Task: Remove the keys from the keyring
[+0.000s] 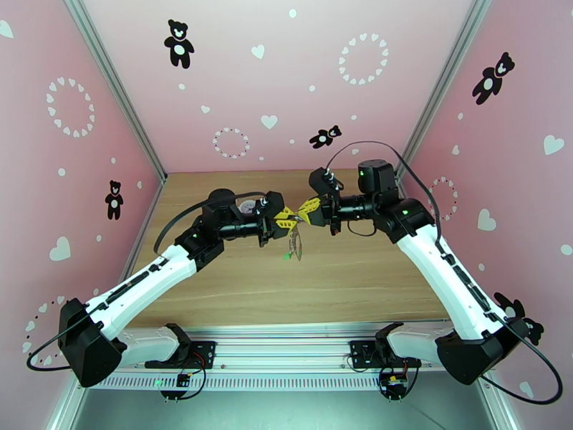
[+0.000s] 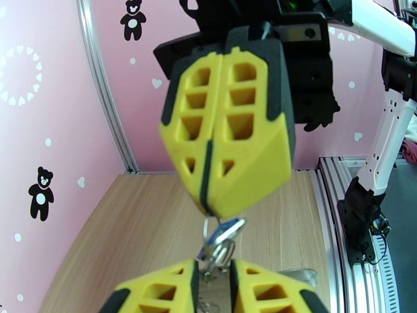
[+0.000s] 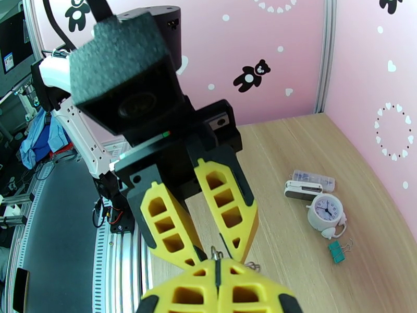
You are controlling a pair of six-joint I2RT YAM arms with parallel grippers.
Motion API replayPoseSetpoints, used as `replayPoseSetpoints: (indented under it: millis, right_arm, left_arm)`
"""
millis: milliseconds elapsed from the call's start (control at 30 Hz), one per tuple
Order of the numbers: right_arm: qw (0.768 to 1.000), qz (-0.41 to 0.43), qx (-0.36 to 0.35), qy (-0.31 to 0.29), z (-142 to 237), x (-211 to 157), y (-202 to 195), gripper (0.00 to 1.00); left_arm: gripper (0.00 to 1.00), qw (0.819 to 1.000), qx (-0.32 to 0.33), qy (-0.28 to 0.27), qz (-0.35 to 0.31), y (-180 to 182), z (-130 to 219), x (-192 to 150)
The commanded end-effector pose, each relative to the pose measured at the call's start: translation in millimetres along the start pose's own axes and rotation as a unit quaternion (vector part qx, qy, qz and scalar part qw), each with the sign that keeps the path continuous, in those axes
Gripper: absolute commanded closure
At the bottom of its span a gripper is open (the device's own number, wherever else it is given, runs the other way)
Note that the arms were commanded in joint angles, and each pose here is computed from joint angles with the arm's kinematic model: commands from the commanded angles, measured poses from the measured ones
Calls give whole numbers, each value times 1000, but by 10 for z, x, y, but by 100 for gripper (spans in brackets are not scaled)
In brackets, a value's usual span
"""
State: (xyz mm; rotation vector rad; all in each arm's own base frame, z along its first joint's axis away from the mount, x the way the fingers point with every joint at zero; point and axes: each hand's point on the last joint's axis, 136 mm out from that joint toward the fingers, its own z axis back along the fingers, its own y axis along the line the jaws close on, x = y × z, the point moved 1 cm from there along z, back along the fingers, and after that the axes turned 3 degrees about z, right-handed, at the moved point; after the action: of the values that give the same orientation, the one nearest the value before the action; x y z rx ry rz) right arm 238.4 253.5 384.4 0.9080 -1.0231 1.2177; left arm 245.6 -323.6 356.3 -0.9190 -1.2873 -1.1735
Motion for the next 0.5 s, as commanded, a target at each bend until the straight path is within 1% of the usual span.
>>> replayPoseSetpoints:
  millis: [0,100,133,200,367,467]
  right_arm:
    - [1000,18,-12,-12,53,70,14,100]
    - [999,21,-21,-12,62,59,1,100]
    - [999,23,-23,-13,72,66,10,100]
    - [999,25,-29,-14,83,72,3,100]
    - [999,26,-28,-24,95,111,22,100]
    - [999,28,-29,-27,108,127,35,100]
  left_arm:
    - [77,1000,-13,-20,-7,-8,3,148]
    - [83,1000,-14,-12,-4,-7,-5,98]
    - [84,1000,-11,-7,-2,-1,-10,68]
    - [83,1000,-6,-3,-1,14,-9,31]
    - [77,1000,-8,1,3,11,-18,1]
    - [77,1000,-8,2,6,25,-41,-16]
